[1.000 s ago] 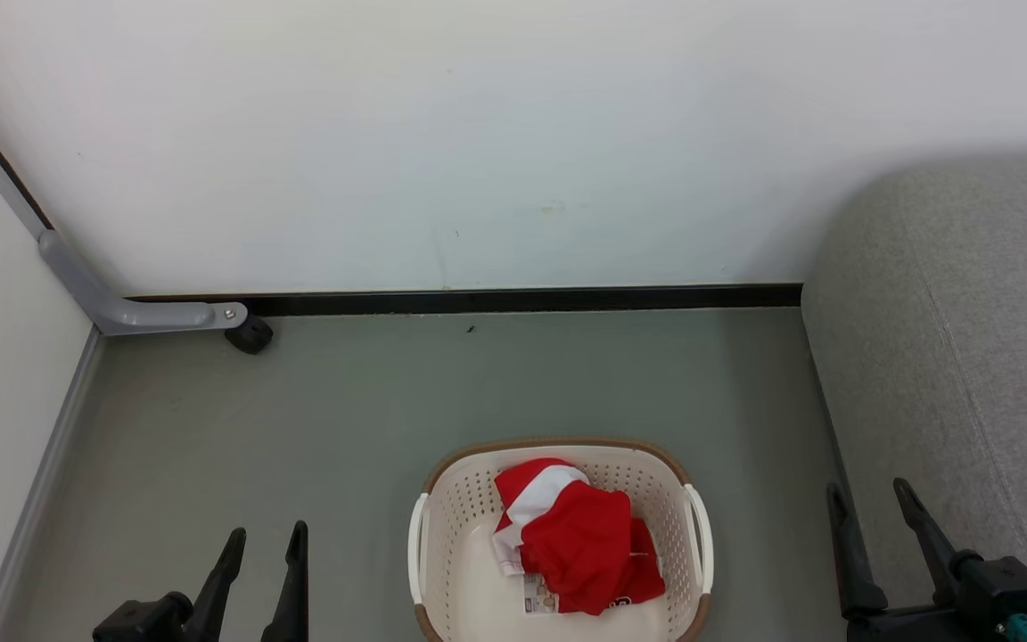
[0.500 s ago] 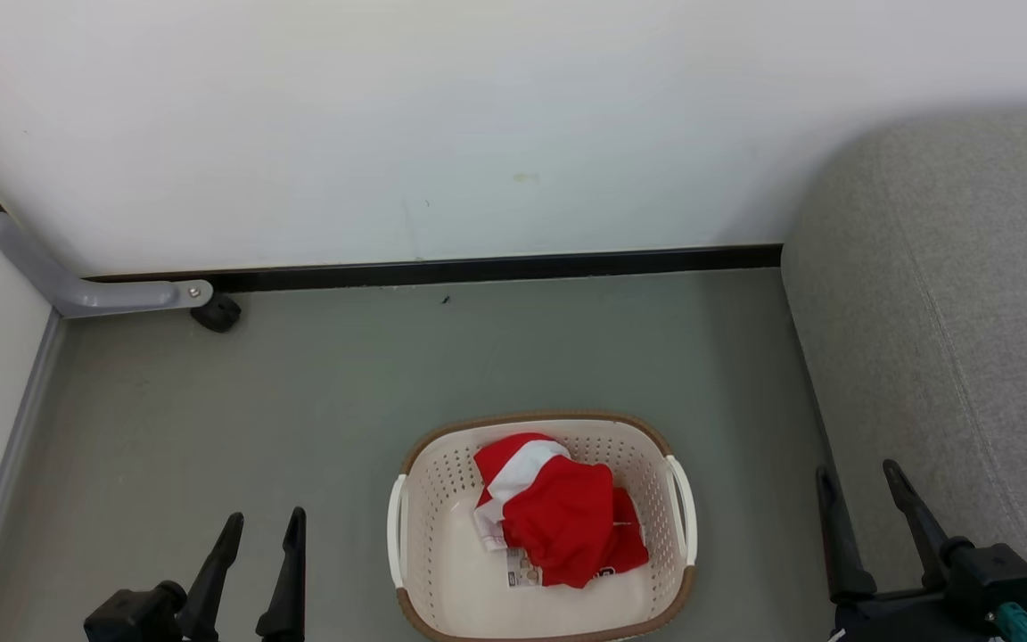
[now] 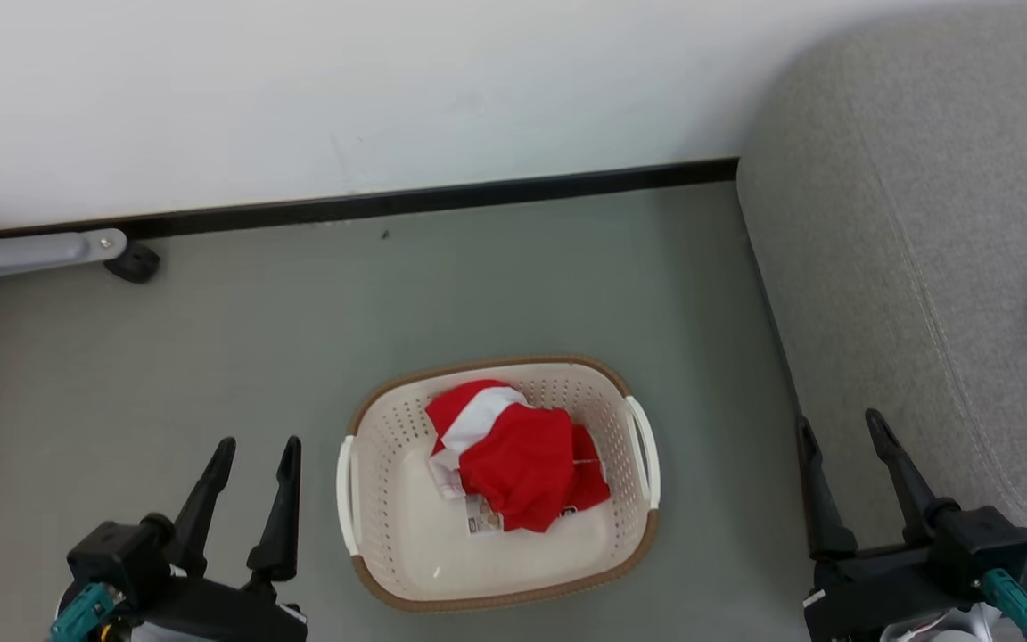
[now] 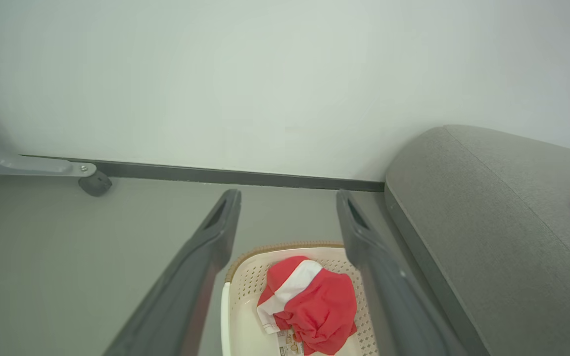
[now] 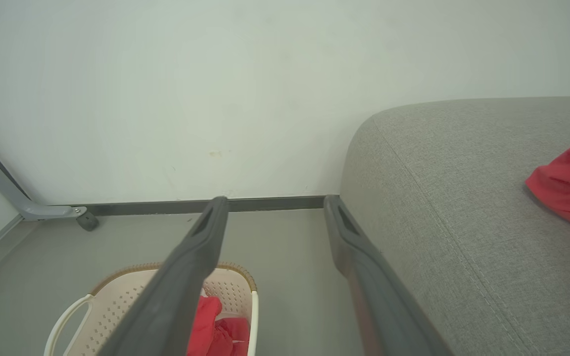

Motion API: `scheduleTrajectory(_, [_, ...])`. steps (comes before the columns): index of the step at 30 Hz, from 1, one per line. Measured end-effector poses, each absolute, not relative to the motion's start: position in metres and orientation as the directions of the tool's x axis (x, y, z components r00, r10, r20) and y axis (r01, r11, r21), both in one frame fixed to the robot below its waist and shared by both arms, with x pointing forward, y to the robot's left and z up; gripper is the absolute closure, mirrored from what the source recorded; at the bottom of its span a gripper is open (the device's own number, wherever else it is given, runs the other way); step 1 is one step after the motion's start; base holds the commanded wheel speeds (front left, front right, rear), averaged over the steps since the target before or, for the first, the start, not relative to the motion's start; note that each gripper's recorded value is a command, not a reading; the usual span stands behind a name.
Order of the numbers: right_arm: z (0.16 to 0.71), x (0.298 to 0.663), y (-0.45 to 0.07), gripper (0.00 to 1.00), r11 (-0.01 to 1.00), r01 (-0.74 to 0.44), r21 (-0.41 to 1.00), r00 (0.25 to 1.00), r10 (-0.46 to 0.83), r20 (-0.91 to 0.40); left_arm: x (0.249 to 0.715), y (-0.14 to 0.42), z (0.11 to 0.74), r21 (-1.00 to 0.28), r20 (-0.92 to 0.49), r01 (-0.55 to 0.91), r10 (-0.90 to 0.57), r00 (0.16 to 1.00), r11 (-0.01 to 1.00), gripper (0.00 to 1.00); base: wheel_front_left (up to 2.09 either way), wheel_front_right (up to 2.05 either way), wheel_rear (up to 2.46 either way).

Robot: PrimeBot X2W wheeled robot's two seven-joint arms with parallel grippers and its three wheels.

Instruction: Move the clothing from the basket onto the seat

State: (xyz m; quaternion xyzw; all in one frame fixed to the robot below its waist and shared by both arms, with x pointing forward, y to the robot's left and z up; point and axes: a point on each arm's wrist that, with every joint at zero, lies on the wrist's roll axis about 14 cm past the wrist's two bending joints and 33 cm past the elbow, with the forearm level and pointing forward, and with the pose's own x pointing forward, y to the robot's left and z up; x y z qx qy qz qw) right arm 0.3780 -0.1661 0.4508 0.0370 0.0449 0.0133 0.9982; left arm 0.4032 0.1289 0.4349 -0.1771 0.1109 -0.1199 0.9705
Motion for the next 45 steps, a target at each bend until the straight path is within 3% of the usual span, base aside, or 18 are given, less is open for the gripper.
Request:
scheduleTrajectory(17, [0.407,0.387,-0.171,0.00,0.994,0.055,0.097,0.975,-0.033,-0.218,0.464,0.060,0.396,-0.364,-0.250,0.387,-0.489,0.835,0.847,0.00,0.00,0.00,0.00])
scheduleTrajectory(26, [0.388,0.409,-0.201,0.00,0.992,0.124,0.036,0.961,-0.111,-0.253,0.469,0.028,0.347,-0.398,-0.356,0.445,-0.582,0.731,0.802,0.00,0.00,0.00,0.00])
scheduleTrajectory(45, [0.323,0.410,-0.198,0.00,0.991,0.130,0.028,0.902,-0.106,-0.419,0.469,-0.004,0.260,-0.442,-0.553,0.423,-0.612,0.566,0.791,0.00,0.00,0.00,0.00])
